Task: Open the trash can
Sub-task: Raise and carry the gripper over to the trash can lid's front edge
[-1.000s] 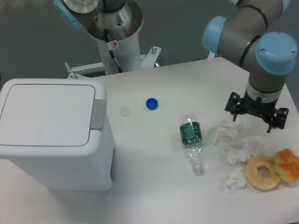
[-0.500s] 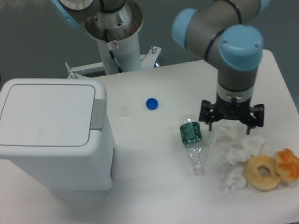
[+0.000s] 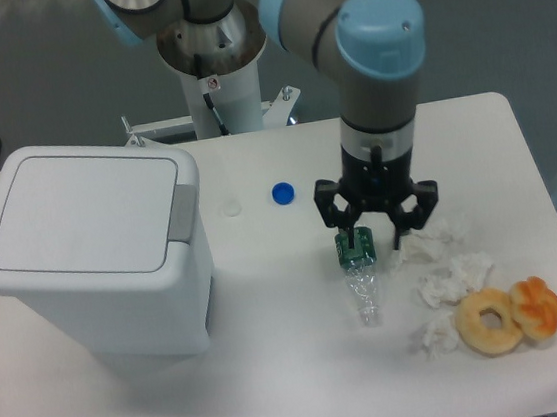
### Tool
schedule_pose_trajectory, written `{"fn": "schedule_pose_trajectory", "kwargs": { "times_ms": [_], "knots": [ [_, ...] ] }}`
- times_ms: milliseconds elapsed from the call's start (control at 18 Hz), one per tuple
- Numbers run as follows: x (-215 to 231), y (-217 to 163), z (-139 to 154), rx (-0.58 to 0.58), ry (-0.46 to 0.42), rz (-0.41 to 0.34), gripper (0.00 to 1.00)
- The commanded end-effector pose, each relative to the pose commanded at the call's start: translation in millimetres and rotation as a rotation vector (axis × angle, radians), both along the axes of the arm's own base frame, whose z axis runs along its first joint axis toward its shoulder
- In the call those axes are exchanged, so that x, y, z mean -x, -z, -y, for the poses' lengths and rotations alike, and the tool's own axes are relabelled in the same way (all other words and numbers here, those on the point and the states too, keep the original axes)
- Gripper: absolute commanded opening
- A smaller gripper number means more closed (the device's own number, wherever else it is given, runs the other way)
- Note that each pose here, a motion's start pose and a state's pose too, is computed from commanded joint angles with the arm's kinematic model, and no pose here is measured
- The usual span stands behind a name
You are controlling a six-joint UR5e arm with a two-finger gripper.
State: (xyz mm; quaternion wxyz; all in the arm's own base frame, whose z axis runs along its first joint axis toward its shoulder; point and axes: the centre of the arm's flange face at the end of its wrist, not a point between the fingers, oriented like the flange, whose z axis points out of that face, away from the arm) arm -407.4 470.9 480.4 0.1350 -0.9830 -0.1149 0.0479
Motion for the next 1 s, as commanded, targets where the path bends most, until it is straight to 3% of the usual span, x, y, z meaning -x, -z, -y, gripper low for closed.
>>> {"fn": "schedule_pose_trajectory", "kwargs": {
  "times_ms": [278, 722, 1000],
  "knots": [
    [-34, -27, -6, -0.094, -0.023, 0.064, 0.0],
    [-80, -32, -36, -0.152, -0.019, 0.14, 0.0],
    [-98, -43, -36, -0.165, 0.003, 0.146, 0.0]
  ]
}}
